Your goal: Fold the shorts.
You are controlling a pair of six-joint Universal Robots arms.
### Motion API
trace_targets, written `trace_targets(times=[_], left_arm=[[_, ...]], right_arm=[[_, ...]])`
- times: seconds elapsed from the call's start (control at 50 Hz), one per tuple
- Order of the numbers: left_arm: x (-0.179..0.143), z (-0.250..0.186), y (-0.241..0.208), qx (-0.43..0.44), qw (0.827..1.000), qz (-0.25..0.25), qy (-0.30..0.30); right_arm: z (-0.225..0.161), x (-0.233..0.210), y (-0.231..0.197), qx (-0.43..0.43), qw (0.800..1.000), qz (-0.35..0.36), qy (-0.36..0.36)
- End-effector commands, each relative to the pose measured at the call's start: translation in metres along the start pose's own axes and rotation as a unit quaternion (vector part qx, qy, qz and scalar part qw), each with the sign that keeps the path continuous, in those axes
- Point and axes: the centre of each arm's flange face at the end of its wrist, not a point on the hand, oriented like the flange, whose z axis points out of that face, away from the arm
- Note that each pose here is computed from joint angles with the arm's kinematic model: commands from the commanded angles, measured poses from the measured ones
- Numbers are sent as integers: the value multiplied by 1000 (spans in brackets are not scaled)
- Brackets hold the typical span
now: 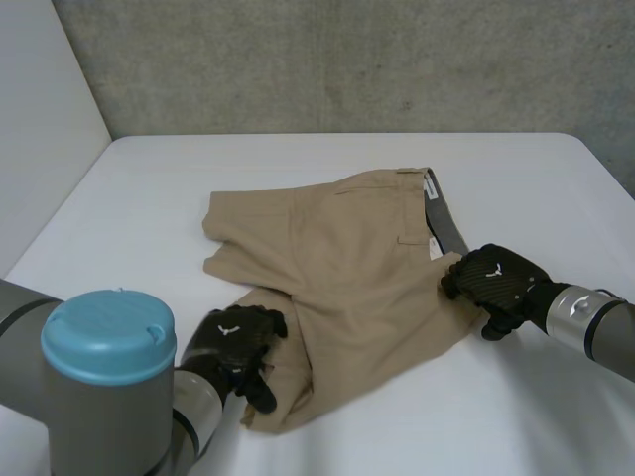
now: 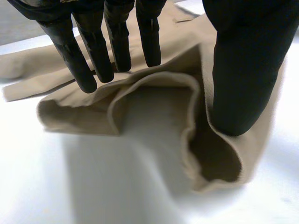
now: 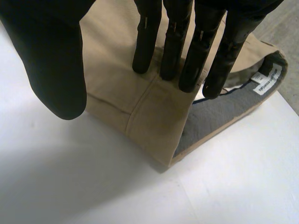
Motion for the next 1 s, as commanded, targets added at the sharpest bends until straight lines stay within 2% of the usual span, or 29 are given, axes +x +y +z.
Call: trace_targets(times=[0.02,0.2,0.44,0.56,0.68,0.74,0.82,0.84,0.92,1.0], left_arm=[[-16,16,-3,16,999,-5,-36],[-35,34,-4,18,997,13,-67],[-49,41,-14,33,996,3,-88],[-52,29,-39,77,993,-3,-91],[-53,5,-68,130,987,-10,-89],[-49,-11,-73,141,987,-7,-80],[-29,-33,-69,132,991,5,-30],[-19,-42,-67,127,992,10,-2],[0,-55,-54,96,994,21,45],[9,-62,-39,64,995,34,62]], right_arm=[[10,4,10,-11,1000,-1,8],[23,14,18,-16,999,-20,42],[30,18,12,4,996,-47,70],[25,14,-7,21,997,-28,71],[19,15,-33,39,994,36,99],[20,12,-40,31,991,49,117],[24,10,-50,10,985,63,160],[27,8,-53,1,983,66,171],[39,-5,-62,-20,984,61,167],[47,-9,-62,-30,985,66,159]])
